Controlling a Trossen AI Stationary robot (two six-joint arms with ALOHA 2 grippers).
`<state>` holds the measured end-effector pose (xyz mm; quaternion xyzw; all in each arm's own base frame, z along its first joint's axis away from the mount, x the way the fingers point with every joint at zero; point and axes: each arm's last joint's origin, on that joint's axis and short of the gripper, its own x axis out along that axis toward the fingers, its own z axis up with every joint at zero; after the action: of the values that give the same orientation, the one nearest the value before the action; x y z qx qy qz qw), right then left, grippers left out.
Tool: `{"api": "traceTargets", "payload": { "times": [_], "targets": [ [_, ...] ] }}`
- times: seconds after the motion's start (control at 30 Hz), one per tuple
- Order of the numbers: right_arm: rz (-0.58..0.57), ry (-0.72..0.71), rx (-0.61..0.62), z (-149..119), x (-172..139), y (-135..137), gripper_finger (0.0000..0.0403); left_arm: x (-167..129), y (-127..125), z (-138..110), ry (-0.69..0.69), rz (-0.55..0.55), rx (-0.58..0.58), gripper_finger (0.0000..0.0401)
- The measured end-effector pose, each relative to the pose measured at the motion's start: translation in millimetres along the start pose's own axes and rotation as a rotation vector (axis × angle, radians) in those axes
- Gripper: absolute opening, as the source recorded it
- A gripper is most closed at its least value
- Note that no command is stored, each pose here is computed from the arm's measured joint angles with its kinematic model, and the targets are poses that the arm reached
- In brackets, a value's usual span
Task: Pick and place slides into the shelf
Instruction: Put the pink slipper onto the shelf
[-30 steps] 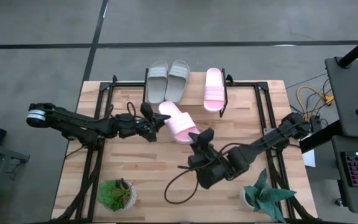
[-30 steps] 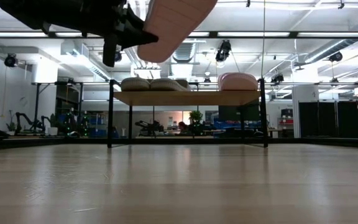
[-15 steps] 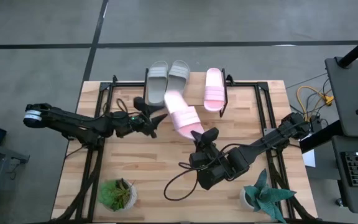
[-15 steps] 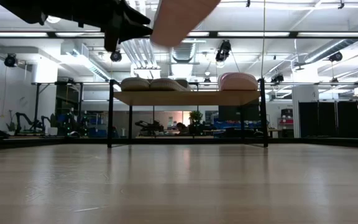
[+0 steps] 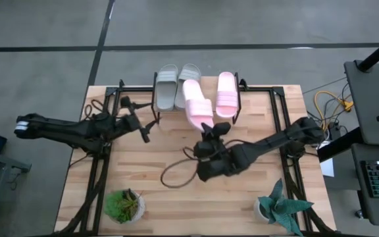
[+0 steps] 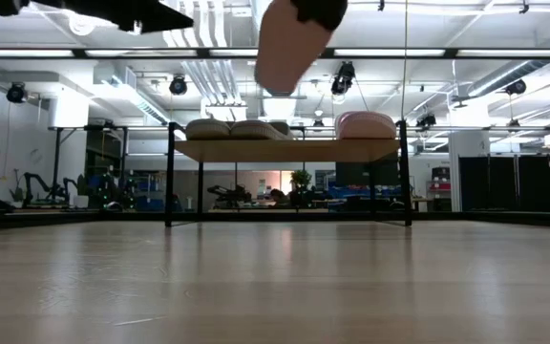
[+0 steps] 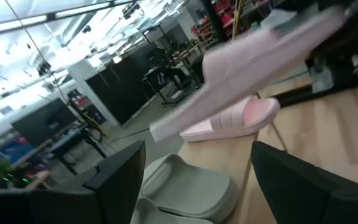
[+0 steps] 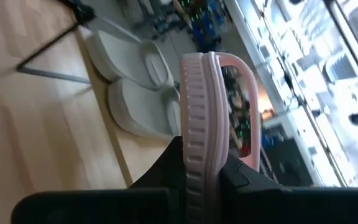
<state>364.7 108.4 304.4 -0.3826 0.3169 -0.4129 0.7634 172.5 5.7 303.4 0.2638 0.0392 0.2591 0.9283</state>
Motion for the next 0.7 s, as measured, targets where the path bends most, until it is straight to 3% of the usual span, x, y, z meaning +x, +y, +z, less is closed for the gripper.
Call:
{"api": "traceTargets", "payload": {
  "times": [0.2,0.7],
  "targets": [
    [-0.037,0.085,0.047,-10.6,28.0,0.3,0.0026,-15.3,8.1,0.1,-0.001,-0.023,-0.092,0.0276],
    [-0.024,0.257,0.022,-36.4,75.2,-10.7,0.0026,-15.9,4.4,-4.4,0.038,-0.054,-0.090,0.0276]
  ]
}}
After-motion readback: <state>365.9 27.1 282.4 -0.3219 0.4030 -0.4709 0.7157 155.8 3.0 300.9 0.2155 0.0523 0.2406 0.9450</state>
